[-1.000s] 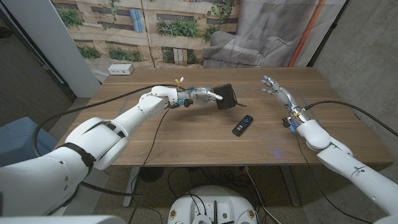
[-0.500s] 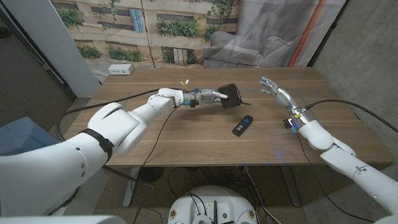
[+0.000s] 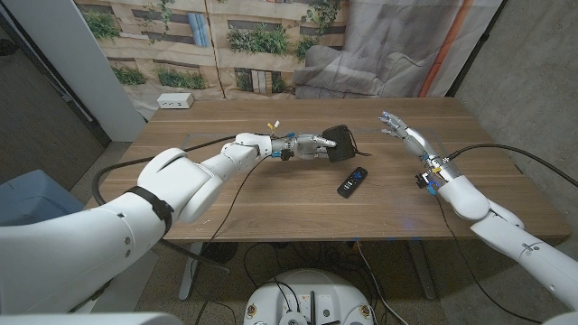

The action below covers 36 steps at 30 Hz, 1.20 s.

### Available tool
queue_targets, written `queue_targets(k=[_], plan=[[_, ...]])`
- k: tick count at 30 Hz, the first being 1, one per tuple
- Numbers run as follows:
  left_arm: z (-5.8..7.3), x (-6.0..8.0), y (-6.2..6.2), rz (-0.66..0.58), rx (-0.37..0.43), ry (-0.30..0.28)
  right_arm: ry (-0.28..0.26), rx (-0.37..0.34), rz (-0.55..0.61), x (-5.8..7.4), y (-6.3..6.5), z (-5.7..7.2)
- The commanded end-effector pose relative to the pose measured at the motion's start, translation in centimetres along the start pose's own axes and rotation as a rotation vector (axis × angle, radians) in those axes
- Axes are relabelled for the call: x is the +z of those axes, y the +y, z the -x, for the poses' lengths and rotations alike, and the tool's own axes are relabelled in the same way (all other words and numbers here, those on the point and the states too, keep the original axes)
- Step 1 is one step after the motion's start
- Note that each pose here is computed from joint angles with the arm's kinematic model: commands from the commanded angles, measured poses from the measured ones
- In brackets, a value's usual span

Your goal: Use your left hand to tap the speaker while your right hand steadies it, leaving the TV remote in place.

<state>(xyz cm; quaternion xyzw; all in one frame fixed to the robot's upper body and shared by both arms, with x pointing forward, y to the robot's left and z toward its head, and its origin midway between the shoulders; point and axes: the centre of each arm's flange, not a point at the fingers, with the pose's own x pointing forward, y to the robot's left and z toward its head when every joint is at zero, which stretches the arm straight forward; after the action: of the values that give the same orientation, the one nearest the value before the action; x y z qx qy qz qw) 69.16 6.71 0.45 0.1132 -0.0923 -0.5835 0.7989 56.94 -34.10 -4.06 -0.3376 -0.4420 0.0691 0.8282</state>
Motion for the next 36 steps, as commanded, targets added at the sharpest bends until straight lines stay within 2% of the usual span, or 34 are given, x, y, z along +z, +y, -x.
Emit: queue_targets(k=[1, 6, 15, 19, 24, 30, 36], plan=[[1.6, -0.5, -1.1, 0.000, -0.113, -0.046, 0.010, -0.005, 0.024, 0.6, 0.2, 0.3], [2.4, -0.6, -1.0, 0.013, -0.133, -0.039, 0.014, 0.000, 0.029, 1.4, 0.5, 0.8], [3.1, -0.5, -1.1, 0.031, -0.168, -0.049, 0.014, 0.014, 0.043, 3.6, 0.8, 2.4], [3.2, -0.3, -1.2, 0.029, -0.195, -0.022, 0.009, 0.031, 0.050, 4.4, 0.9, 2.8], [2.9, -0.1, -1.2, 0.022, -0.210, 0.022, -0.001, 0.045, 0.050, 5.0, 1.1, 2.8], [2.8, 0.0, -1.2, 0.027, -0.210, 0.030, -0.009, 0.078, 0.048, 5.8, 1.6, 2.4], [2.7, -0.1, -1.4, 0.040, -0.219, 0.020, -0.010, 0.080, 0.040, 6.1, 2.2, 2.2]])
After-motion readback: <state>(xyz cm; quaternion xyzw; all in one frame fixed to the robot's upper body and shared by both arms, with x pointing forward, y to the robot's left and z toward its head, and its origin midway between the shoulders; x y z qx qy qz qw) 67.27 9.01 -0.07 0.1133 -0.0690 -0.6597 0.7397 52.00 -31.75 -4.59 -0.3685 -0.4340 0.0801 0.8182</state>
